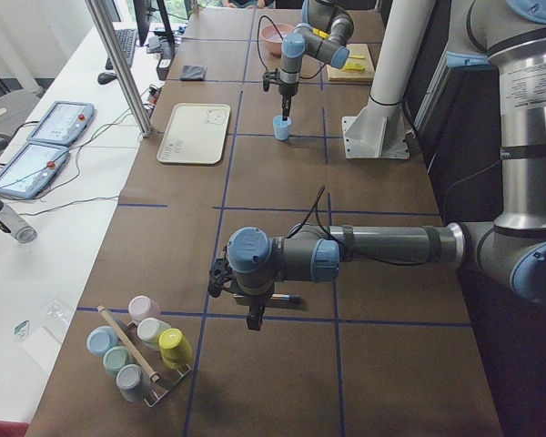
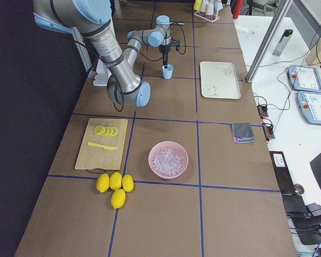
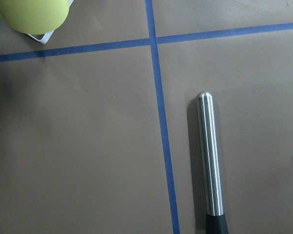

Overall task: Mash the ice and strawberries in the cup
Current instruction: 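Open the right gripper to drop the ice cube into the cup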

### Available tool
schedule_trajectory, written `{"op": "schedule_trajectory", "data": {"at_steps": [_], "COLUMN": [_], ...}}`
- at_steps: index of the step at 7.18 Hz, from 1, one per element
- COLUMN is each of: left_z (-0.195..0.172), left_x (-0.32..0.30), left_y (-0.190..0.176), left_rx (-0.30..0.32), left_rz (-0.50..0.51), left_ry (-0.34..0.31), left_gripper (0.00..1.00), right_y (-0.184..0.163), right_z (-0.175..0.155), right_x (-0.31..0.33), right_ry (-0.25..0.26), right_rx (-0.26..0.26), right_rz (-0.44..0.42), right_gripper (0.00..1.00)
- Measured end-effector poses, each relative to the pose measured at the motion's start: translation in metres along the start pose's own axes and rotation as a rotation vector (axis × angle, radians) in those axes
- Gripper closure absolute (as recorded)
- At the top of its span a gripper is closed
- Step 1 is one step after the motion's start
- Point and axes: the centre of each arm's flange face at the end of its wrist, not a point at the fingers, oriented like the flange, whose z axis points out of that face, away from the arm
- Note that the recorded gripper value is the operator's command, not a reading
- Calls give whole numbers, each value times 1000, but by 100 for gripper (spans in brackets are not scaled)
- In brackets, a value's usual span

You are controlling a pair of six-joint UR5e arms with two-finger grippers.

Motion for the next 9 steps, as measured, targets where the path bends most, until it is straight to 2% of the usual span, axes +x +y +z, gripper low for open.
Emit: {"op": "schedule_trajectory", "data": {"at_steps": [3,5,7,9], "left_z": [0,3,5,5], "left_x": [0,-2,-3,-4], "left_y": [0,1,1,1], "left_rx": [1,-5,-10,-10], "left_rz": [1,-3,-7,-6], "left_ry": [0,0,0,0], "left_gripper": [0,0,0,0], "right_y": [-6,-36,-66,-88], "right_z": [0,-5,-21,-47], "right_x": [4,34,114,226], "right_ry": [3,6,-11,-32], "right_rx": [6,-8,-30,-51], "right_rz": [2,17,-51,-144], "right_gripper": [1,1,1,1]}}
